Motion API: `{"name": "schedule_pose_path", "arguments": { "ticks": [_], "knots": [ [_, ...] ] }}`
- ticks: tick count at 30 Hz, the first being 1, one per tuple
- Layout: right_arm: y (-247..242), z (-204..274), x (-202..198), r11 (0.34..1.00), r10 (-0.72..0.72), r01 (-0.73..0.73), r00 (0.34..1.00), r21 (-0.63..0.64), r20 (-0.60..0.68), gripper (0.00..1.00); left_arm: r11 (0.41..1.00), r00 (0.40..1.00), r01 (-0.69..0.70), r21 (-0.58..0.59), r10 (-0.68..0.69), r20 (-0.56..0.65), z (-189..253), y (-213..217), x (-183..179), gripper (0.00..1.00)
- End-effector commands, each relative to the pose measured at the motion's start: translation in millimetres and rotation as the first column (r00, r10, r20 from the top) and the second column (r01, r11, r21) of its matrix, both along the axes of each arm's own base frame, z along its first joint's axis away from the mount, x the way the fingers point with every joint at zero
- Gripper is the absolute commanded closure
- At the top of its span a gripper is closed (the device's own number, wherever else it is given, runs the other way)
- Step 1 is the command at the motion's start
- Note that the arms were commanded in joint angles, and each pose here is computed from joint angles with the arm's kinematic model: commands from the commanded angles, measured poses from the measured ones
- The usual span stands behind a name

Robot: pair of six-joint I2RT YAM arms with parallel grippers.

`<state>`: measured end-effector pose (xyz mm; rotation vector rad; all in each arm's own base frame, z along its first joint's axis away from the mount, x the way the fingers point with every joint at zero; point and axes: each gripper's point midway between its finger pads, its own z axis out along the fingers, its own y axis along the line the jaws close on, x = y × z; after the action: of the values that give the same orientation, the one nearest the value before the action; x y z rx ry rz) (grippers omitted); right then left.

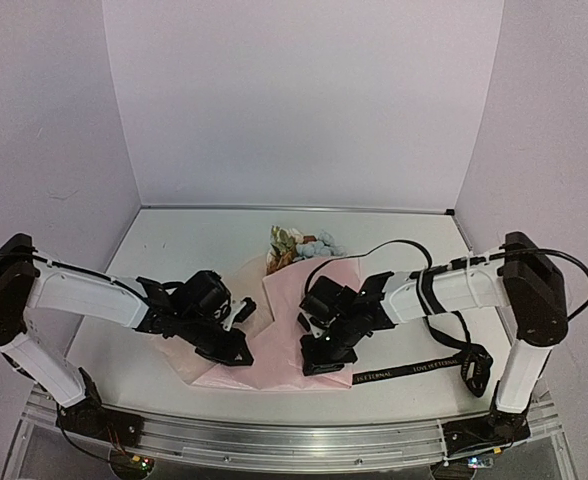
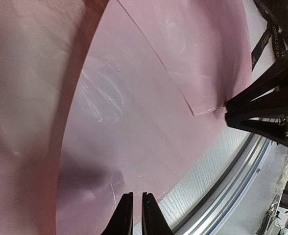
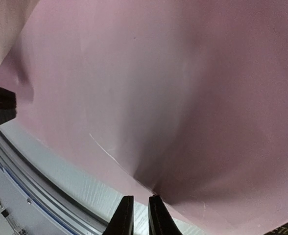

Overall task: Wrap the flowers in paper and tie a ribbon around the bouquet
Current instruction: Fold the one-fourth-folded wrapping paper at the center of the board.

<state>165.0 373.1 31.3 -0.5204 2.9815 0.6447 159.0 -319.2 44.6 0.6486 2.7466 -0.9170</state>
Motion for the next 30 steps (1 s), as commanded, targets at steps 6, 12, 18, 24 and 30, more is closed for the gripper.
{"name": "schedule_pose_path", "arguments": {
  "ticks": [6, 12, 18, 24, 30],
  "knots": [
    [32.8, -5.7, 26.6, 0.998, -0.062, 0.061, 0.997, 0.020, 0.052, 0.90, 0.992, 0.995, -0.101, -0.078, 0.100, -0.022, 36.5, 26.6, 4.9, 0.88],
    [46.5, -18.8, 41.7, 0.995, -0.097, 0.097, 0.993, 0.001, 0.067, 0.90, 0.978, 0.983, -0.175, -0.111, 0.167, -0.074, 40.7, 45.0, 8.7, 0.85],
    [62.9, -21.1, 52.5, 0.994, -0.113, 0.112, 0.992, 0.012, 0.063, 0.90, 0.960, 0.965, -0.224, -0.168, 0.194, -0.179, 44.3, 44.9, 1.0, 0.83],
    [64.9, -12.1, 48.4, 0.995, -0.098, 0.097, 0.993, 0.026, 0.058, 0.90, 0.955, 0.953, -0.249, -0.160, 0.212, -0.214, 33.8, 45.6, -2.0, 0.83],
    [69.4, 4.5, 45.1, 0.995, -0.081, 0.078, 0.995, 0.060, 0.059, 0.91, 0.943, 0.952, -0.261, -0.209, 0.215, -0.219, 36.1, 30.7, 7.1, 0.83]
  ]
}}
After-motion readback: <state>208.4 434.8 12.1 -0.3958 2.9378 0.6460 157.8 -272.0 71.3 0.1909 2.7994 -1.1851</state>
